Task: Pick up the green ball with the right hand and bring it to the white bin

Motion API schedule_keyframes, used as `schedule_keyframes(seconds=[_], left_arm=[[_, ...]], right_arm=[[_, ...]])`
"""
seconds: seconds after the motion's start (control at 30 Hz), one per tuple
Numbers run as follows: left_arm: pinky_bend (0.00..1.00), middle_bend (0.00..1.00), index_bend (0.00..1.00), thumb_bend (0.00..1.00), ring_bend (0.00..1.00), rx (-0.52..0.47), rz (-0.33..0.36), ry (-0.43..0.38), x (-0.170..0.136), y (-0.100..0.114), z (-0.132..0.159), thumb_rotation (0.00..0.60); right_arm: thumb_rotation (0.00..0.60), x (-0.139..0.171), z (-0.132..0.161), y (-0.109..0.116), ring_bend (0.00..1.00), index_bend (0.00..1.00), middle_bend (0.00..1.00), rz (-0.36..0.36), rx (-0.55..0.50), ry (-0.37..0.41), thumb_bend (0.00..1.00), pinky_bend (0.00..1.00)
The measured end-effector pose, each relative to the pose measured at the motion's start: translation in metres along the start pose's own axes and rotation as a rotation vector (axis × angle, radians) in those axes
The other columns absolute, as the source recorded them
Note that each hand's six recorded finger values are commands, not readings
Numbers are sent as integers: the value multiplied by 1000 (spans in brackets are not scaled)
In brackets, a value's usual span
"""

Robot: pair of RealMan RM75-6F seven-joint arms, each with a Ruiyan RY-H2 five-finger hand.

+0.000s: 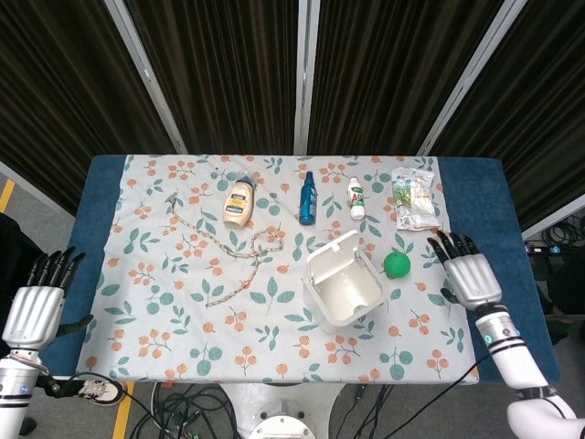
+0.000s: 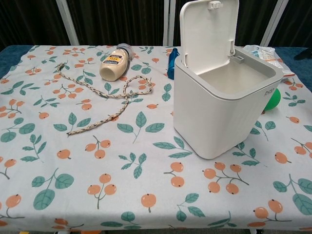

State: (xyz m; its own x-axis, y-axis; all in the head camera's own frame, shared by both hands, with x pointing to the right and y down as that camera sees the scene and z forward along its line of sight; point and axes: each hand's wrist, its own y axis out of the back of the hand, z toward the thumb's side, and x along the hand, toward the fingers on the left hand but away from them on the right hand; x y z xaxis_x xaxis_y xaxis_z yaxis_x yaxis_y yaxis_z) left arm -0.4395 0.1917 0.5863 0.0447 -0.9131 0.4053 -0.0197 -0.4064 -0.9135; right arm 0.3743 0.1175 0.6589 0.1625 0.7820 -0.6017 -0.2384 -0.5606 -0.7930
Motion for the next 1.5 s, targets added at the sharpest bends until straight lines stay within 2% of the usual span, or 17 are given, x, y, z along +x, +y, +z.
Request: schedule_keyframes(seconds=[0.23, 0.37, 0.6, 0.7, 0.77, 0.83, 1.0, 1.27, 1.37, 1.5], left_arm=[[45, 33, 74, 0, 0, -5, -9, 16, 0, -3, -6, 600], [45, 33, 75, 0, 0, -18, -8, 21, 2, -3, -8, 600], [45, 33, 75, 0, 0, -24, -8, 28, 3, -5, -12, 600], [45, 33, 75, 0, 0, -26, -9, 32, 2, -5, -14, 600], [45, 33, 75, 0, 0, -28, -8, 34, 2, -5, -14, 600], [45, 33, 75, 0, 0, -28, -9, 34, 2, -5, -14, 600], [46, 33, 76, 0, 0, -24, -11, 34, 3, -6, -14, 600], [46, 33, 78, 0, 0, -31, -11, 49, 4, -8, -18, 600], [46, 33, 78, 0, 0, -34, -7, 50, 4, -7, -18, 600], [46, 33, 78, 0, 0, -37, -1, 48, 4, -5, -18, 600]], right_arm=[[600, -33, 29, -12, 0, 0, 0, 37, 21, 33, 179, 261], [600, -44, 37, -18, 0, 0, 0, 75, -5, 39, 191, 297], [600, -58, 52, -26, 0, 0, 42, 102, 20, 59, 206, 343], [600, -60, 56, -27, 52, 0, 92, 97, 31, 63, 215, 409], [600, -61, 58, -27, 124, 8, 139, 87, 37, 65, 223, 477], [600, -61, 59, -26, 177, 48, 186, 75, 43, 69, 233, 525], [600, -62, 61, -23, 289, 249, 318, 46, 52, 78, 264, 609], [600, -59, 62, -18, 463, 514, 484, 27, 34, 94, 310, 711], [600, -56, 59, -14, 501, 573, 526, 15, 30, 96, 333, 735], [600, -51, 57, 0, 506, 587, 534, -36, 8, 98, 338, 738]])
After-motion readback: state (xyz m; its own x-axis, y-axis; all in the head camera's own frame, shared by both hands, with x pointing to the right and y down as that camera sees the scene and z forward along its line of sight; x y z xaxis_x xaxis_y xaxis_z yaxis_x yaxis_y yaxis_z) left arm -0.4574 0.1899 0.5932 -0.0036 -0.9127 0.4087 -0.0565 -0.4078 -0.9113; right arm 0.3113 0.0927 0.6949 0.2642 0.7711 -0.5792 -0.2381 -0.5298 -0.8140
